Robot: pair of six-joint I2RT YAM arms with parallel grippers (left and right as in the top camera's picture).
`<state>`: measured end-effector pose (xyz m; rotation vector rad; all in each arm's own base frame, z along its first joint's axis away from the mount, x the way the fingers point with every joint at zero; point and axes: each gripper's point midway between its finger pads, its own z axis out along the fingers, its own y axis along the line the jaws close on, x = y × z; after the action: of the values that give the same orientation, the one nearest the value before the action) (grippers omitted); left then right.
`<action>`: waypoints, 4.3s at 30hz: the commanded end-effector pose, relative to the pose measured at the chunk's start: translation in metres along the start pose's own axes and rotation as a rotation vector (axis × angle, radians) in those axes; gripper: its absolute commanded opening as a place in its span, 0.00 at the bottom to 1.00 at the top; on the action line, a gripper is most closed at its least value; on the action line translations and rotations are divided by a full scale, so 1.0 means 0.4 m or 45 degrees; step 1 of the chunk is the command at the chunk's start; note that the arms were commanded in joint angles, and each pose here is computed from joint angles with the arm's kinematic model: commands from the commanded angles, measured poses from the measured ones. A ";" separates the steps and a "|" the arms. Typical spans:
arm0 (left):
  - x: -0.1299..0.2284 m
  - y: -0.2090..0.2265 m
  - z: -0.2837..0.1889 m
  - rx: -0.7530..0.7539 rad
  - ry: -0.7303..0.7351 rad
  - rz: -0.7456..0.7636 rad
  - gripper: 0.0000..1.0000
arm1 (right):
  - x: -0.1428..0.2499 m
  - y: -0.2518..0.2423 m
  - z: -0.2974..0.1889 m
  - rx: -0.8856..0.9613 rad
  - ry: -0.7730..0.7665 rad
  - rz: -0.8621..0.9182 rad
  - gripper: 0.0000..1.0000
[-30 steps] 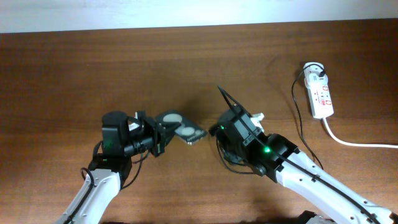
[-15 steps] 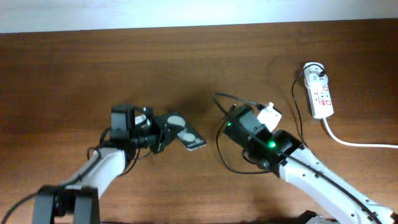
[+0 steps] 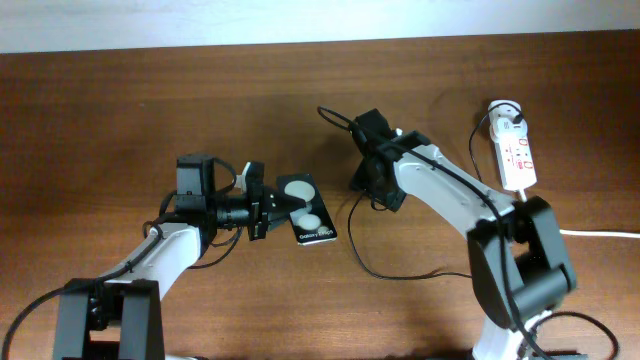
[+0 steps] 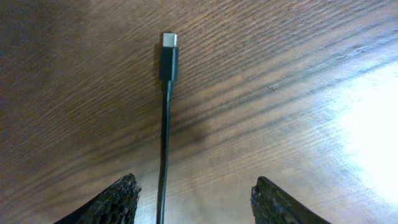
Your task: Plug charger to phone and switch on socket
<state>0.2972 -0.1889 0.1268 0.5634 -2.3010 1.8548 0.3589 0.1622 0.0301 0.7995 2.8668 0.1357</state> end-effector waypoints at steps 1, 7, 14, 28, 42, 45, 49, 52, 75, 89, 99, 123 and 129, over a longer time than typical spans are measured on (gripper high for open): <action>0.009 -0.027 -0.004 0.039 0.048 0.052 0.00 | -0.016 0.023 0.043 -0.015 -0.010 0.023 0.60; 0.008 -0.027 -0.004 0.039 0.048 0.052 0.00 | -0.029 0.043 0.071 -0.047 -0.031 0.033 0.50; 0.009 -0.027 -0.004 0.039 0.048 0.051 0.00 | -0.033 0.049 0.073 -0.062 -0.041 0.033 0.40; 0.009 -0.027 -0.004 0.039 0.049 0.051 0.00 | -0.012 0.023 0.120 0.006 0.008 0.030 0.27; 0.010 -0.028 -0.004 0.042 0.052 0.089 0.00 | -0.008 -0.002 0.090 0.048 0.038 -0.107 0.04; 0.010 -0.028 -0.004 0.042 0.051 0.103 0.00 | -0.020 -0.022 0.011 0.033 0.032 -0.173 0.04; 0.008 -0.027 -0.004 0.040 0.047 0.104 0.00 | 0.023 0.039 -0.193 -0.327 0.098 -0.459 0.04; 0.006 -0.028 -0.004 0.039 0.042 0.109 0.00 | 0.061 0.008 -0.365 -0.470 0.051 -0.579 0.04; 0.000 -0.171 0.009 0.195 0.026 0.426 0.00 | 0.467 -0.018 -0.476 -0.731 0.087 -1.171 0.04; 0.023 -0.170 0.007 0.208 0.085 0.527 0.00 | 0.450 0.015 -0.460 -0.704 0.104 -0.898 0.04; 0.030 -0.169 0.007 0.210 0.109 0.501 0.00 | 0.489 0.023 -0.471 -0.761 0.229 -0.861 0.04; 0.020 -0.171 -0.032 0.227 0.116 0.415 0.00 | 0.494 0.073 -0.516 -0.908 0.240 -0.787 0.04; 0.022 -0.171 -0.033 0.229 0.118 0.452 0.00 | 0.493 0.078 -0.480 -0.851 0.262 -0.775 0.04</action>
<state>0.3140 -0.1902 0.1892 0.1608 -2.3052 2.1831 0.1761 0.2817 0.2002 -0.2201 2.7714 1.0542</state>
